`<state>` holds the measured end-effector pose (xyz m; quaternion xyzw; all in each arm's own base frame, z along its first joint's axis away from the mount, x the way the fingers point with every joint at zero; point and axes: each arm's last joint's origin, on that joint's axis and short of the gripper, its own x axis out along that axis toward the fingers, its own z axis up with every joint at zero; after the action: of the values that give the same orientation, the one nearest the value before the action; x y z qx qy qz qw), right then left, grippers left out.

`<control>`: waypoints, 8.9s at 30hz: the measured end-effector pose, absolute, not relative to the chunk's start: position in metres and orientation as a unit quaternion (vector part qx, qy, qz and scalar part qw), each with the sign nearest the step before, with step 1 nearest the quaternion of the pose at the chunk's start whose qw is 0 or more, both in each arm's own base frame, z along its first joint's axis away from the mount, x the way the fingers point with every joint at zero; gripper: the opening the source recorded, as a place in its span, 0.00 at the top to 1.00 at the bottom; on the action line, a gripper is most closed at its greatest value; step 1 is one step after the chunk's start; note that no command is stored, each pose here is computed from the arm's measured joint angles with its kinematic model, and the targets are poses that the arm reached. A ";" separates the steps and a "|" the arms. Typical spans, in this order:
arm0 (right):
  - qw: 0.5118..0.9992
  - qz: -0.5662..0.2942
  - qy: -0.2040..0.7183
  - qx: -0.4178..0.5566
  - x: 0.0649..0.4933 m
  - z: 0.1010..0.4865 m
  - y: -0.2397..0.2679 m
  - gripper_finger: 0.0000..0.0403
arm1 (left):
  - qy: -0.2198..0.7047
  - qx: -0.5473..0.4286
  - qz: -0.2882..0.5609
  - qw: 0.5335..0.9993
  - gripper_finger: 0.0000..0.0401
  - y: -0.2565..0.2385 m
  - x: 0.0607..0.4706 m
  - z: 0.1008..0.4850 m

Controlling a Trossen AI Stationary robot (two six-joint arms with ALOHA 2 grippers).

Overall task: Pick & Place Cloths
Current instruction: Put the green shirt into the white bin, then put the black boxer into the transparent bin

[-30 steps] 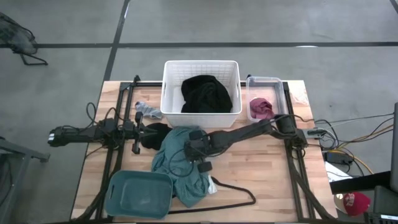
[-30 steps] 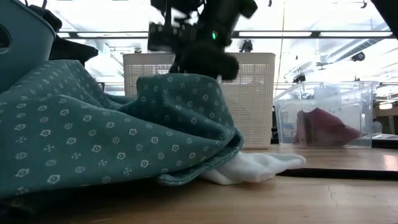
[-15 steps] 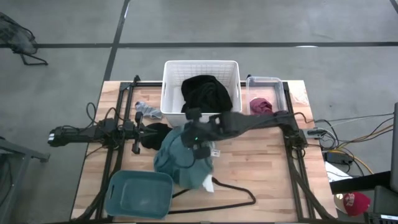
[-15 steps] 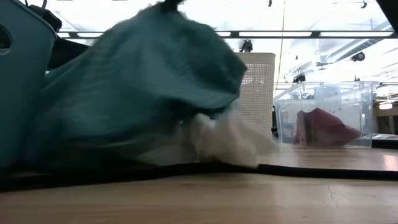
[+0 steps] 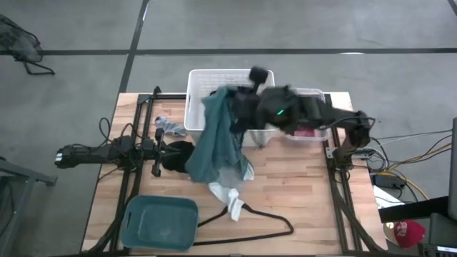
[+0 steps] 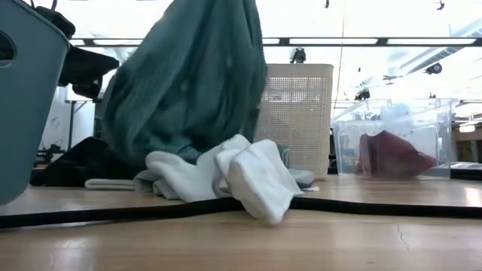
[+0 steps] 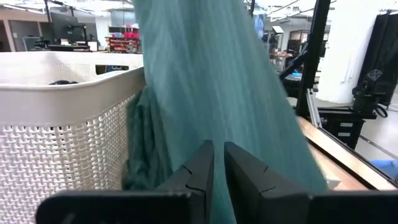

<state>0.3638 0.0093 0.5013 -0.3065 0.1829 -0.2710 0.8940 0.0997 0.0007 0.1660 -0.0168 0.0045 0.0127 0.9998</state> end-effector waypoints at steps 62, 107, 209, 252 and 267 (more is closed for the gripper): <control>0.864 -0.108 0.434 -0.230 0.381 0.416 -0.028 0.44 | 0.004 -0.017 0.013 1.000 0.89 0.001 0.100 0.166; 0.707 -0.103 0.510 -0.479 0.391 0.190 0.071 0.64 | 0.004 -0.017 0.013 1.000 0.89 0.001 0.100 0.166; 0.966 -0.053 0.249 -0.031 0.241 0.407 0.017 0.40 | 0.005 0.001 0.013 1.000 0.89 0.001 0.100 0.166; 0.970 0.111 0.173 -0.132 0.210 0.266 0.086 0.77 | 0.120 -0.212 0.252 0.937 0.57 0.012 0.118 0.217; 0.977 -0.009 0.131 -0.167 0.191 0.280 0.042 0.98 | 0.355 -0.236 0.347 0.835 0.50 0.012 0.130 0.209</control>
<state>0.1913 0.0424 0.2799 -0.1669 0.1311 -0.0094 0.9772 0.1305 0.0117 0.2087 -0.2361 0.3551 0.3469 0.8353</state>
